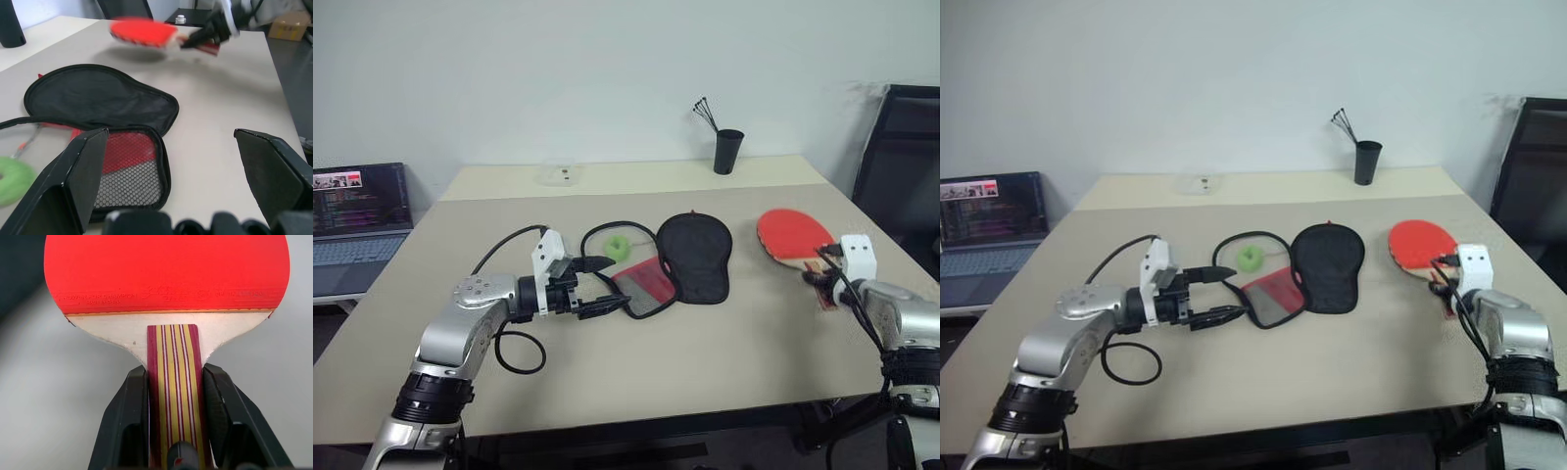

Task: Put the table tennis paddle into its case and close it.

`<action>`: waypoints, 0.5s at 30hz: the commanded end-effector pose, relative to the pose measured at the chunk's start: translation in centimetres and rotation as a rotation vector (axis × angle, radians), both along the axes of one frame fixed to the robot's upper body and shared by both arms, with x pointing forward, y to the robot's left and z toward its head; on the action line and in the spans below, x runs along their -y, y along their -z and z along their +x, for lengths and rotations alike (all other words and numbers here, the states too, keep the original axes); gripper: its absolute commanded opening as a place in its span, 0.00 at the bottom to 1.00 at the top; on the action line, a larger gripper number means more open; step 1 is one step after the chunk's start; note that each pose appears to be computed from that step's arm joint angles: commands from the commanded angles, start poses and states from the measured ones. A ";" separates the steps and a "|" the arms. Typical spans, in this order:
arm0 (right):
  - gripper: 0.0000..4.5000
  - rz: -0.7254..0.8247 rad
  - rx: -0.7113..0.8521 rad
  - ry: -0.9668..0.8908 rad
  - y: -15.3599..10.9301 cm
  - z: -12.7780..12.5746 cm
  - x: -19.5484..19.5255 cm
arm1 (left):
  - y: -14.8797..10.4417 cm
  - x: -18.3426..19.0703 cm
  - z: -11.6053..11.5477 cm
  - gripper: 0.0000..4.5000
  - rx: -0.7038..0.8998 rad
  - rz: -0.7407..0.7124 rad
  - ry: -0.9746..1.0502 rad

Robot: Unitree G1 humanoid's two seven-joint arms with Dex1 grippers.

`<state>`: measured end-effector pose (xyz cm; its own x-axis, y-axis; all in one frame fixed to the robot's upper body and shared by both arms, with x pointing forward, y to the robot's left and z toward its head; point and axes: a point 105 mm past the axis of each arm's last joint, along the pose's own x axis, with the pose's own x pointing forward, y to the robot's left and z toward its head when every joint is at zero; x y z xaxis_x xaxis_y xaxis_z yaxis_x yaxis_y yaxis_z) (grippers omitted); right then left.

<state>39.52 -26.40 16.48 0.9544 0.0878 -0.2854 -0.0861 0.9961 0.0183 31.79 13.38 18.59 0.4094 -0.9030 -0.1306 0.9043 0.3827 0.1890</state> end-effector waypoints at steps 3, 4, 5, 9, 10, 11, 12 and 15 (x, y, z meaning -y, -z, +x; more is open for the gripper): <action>0.25 0.108 0.129 -0.124 -4.1 -0.3 -8.2 | -1.2 0.4 -0.5 1.00 0.044 -0.021 0.012; 0.25 0.130 0.123 -0.137 -3.9 -0.5 -9.6 | -1.2 0.4 -0.4 1.00 0.043 -0.022 0.013; 0.25 0.156 0.112 -0.146 -3.4 -0.5 -11.1 | -1.2 0.4 -0.4 1.00 0.042 -0.023 0.013; 0.25 0.212 0.068 -0.155 -1.4 -0.5 -15.4 | -1.0 0.7 -0.3 1.00 0.045 -0.025 0.015; 0.25 0.212 0.063 -0.152 -1.1 -0.4 -16.0 | -1.0 0.8 -0.3 1.00 0.046 -0.026 0.017; 0.25 0.211 0.060 -0.150 -0.7 -0.2 -16.5 | -1.0 0.9 -0.3 1.00 0.047 -0.027 0.017; 0.25 0.205 0.060 -0.148 -0.5 -0.1 -16.8 | -1.0 0.9 -0.3 1.00 0.047 -0.028 0.016; 0.25 0.191 0.063 -0.129 0.0 0.6 -17.0 | -1.0 0.7 -0.3 1.00 0.048 -0.033 0.003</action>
